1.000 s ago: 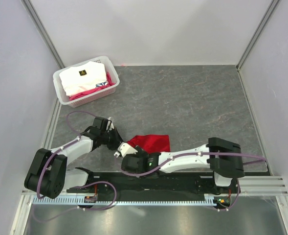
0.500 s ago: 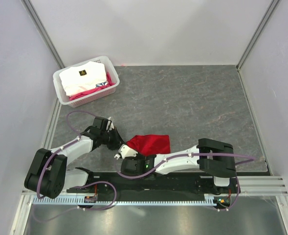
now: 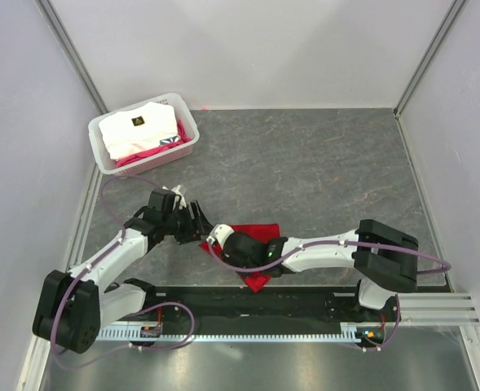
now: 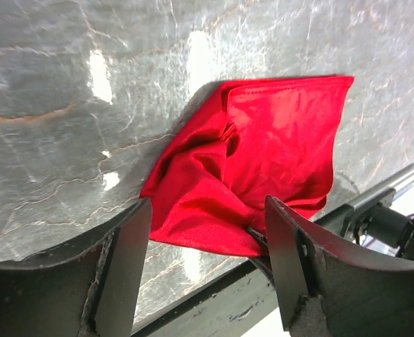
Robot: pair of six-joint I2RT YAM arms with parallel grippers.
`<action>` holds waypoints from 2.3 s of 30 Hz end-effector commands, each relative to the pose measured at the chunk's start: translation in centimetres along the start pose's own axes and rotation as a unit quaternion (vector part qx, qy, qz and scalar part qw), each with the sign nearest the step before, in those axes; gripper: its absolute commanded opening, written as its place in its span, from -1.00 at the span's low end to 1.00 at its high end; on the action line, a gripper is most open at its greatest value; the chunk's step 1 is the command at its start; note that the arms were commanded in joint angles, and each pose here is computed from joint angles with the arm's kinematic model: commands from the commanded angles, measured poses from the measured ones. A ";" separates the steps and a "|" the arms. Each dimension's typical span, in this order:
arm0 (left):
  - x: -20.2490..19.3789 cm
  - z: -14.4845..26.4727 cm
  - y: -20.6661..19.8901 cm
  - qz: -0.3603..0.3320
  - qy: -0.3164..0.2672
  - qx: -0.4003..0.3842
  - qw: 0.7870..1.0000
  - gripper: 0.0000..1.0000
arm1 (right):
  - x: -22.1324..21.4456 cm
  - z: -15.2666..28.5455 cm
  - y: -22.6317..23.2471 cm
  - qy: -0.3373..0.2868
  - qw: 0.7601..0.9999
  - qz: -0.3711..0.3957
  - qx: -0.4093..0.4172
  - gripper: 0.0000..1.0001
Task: Fold the napkin, place the utensils inside, and roll it up
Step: Roll the napkin with the utensil
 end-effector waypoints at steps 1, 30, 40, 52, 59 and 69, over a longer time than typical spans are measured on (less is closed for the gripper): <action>0.7 1.0 0.4 -0.014 -0.031 0.021 0.999 0.45 | -2.7 0.2 1.9 0.053 0.983 -0.028 0.175 -0.70; -1.6 -0.2 3.0 -0.016 -0.026 0.029 0.999 0.36 | -2.6 -4.6 -6.2 0.072 0.884 -0.224 0.404 -0.88; -2.7 -0.5 2.9 0.004 -0.017 0.003 1.000 0.35 | -3.4 -6.1 -7.9 0.081 0.892 -0.252 0.365 -0.90; -2.5 -2.2 3.8 0.021 0.006 0.029 0.999 -0.28 | -3.5 -6.3 -8.3 0.078 0.902 -0.245 0.346 -0.87; -2.0 -2.4 3.7 0.026 0.012 0.041 0.999 -0.88 | -3.3 -6.0 -8.6 0.077 0.910 -0.235 0.332 -0.83; -1.4 -2.2 3.4 0.018 0.020 0.054 0.998 -0.96 | 1.2 -2.9 -9.3 0.052 0.939 -0.199 0.276 -0.08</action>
Point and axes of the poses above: each gripper's point midway between its finger pads, its own z axis back along the fingers, its own y axis along the line the jaws close on, x = y × z, the point moved 3 cm from there along z, back along the fingers
